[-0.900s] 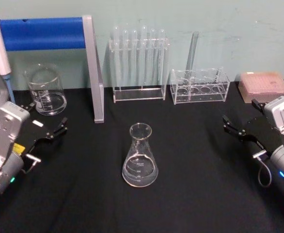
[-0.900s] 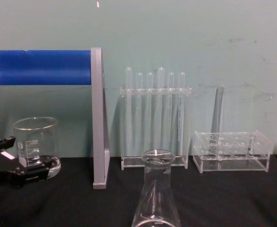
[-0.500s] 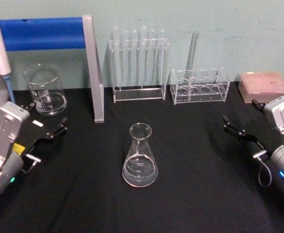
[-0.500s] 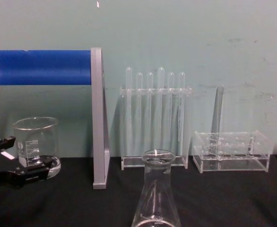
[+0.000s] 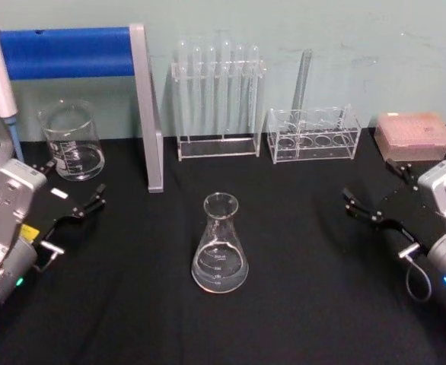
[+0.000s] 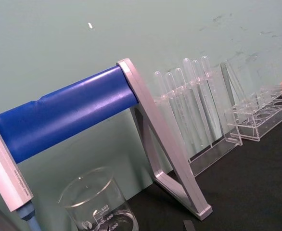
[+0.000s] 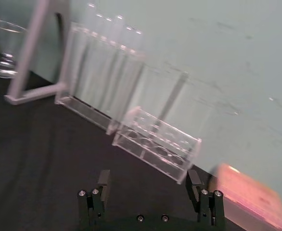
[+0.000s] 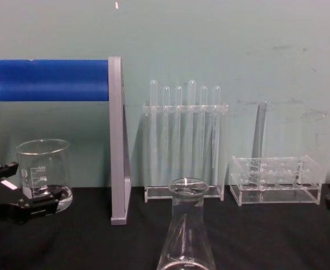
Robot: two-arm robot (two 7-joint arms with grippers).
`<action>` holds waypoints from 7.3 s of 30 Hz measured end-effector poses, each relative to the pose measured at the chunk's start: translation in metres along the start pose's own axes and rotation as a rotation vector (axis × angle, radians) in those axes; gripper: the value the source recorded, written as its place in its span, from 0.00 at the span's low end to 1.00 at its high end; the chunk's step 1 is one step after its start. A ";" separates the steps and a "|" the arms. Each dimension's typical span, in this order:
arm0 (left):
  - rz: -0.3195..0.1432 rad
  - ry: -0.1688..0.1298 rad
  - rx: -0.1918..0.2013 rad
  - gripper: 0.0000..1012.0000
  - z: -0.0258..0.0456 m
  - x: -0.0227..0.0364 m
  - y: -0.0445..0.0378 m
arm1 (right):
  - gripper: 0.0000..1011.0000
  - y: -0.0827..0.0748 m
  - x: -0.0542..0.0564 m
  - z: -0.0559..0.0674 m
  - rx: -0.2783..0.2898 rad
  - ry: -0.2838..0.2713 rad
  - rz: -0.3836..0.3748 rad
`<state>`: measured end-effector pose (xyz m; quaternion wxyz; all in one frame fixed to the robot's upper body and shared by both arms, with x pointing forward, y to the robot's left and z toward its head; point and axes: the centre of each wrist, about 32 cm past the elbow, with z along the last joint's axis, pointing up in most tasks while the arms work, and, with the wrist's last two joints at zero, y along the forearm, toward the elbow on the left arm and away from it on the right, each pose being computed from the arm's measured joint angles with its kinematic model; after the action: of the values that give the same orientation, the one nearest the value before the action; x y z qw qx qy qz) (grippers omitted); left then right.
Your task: Grasp the erlenmeyer flask with one hand, shake it three times, then place it back.
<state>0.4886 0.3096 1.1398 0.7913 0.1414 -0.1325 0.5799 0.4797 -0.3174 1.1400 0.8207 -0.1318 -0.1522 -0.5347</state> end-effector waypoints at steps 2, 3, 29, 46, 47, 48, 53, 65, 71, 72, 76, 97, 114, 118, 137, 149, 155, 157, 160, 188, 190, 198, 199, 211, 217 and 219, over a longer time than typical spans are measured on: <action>0.000 0.000 0.000 0.99 0.0000 0.0000 0.0000 | 0.99 -0.003 0.000 0.000 0.009 0.003 0.024; 0.000 0.000 0.000 0.99 0.0000 0.0000 0.0000 | 0.99 -0.006 0.001 -0.001 0.018 0.007 0.051; 0.000 0.000 0.000 0.99 0.0000 0.0000 0.0000 | 0.99 -0.017 -0.028 0.007 0.161 0.197 0.551; 0.000 0.000 0.000 0.99 -0.0001 0.0000 0.0000 | 0.99 0.022 -0.046 0.012 0.177 0.266 0.632; 0.000 0.000 0.000 0.99 0.0000 0.0000 0.0000 | 0.99 0.024 -0.046 0.013 0.176 0.266 0.633; 0.000 0.000 0.000 0.99 -0.0001 0.0000 0.0000 | 0.99 0.026 -0.047 0.013 0.176 0.265 0.634; 0.000 0.000 0.000 0.99 0.0000 0.0000 0.0000 | 0.99 0.040 -0.050 0.016 0.171 0.264 0.640; 0.000 0.000 0.000 0.99 0.0000 0.0000 0.0000 | 0.99 0.069 -0.058 0.020 0.172 0.270 0.658; 0.000 0.000 0.000 0.99 -0.0001 0.0000 0.0000 | 0.99 0.079 -0.060 0.021 0.176 0.273 0.673; 0.000 0.000 0.000 0.99 0.0000 0.0000 0.0000 | 0.99 0.080 -0.060 0.021 0.177 0.273 0.675; 0.000 0.000 0.000 0.99 0.0000 0.0000 0.0000 | 0.99 0.084 -0.060 0.022 0.179 0.275 0.679; 0.000 0.000 0.000 0.99 -0.0001 0.0000 0.0000 | 0.99 0.090 -0.060 0.022 0.181 0.275 0.679; 0.000 0.000 0.000 0.99 0.0000 0.0000 0.0000 | 0.96 0.090 -0.060 0.022 0.182 0.276 0.677; 0.000 0.000 0.000 0.99 0.0000 0.0000 0.0000 | 0.88 0.090 -0.060 0.022 0.182 0.276 0.677; 0.000 0.000 0.000 0.99 0.0000 0.0000 0.0000 | 0.45 0.090 -0.060 0.022 0.182 0.277 0.677; 0.000 0.000 0.000 0.99 0.0000 0.0000 0.0000 | 0.45 0.087 -0.059 0.024 0.192 0.289 0.665; 0.000 0.000 0.000 0.99 0.0000 0.0000 0.0000 | 0.45 0.080 -0.055 0.037 0.233 0.352 0.580; 0.000 0.000 0.000 0.99 0.0000 0.0000 0.0000 | 0.45 0.078 -0.053 0.042 0.239 0.360 0.552; 0.000 0.000 0.000 0.99 0.0000 0.0000 0.0000 | 0.45 0.072 -0.050 0.053 0.250 0.370 0.482; 0.000 0.000 0.000 0.99 0.0000 0.0000 0.0000 | 0.45 0.037 -0.050 0.105 0.222 0.360 0.011; 0.000 0.000 0.000 0.99 0.0000 0.0000 0.0000 | 0.45 0.038 -0.050 0.105 0.220 0.360 0.009; 0.000 0.000 0.000 0.99 0.0000 0.0000 0.0000 | 0.45 0.038 -0.050 0.102 0.219 0.352 0.041; 0.000 0.000 0.000 0.99 0.0000 0.0000 0.0000 | 0.45 0.038 -0.051 0.102 0.223 0.349 0.063; 0.000 0.000 0.000 0.99 0.0000 0.0000 0.0000 | 0.45 0.044 -0.067 0.107 0.277 0.326 0.339; 0.000 0.000 0.000 0.99 -0.0001 0.0000 0.0000 | 0.45 0.048 -0.079 0.112 0.295 0.314 0.466; 0.000 0.000 0.000 0.99 0.0000 0.0000 0.0000 | 0.45 0.050 -0.085 0.114 0.300 0.311 0.516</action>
<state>0.4886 0.3097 1.1398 0.7913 0.1415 -0.1325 0.5799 0.4806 -0.1839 1.2087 0.9526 0.0396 -0.0640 -0.2947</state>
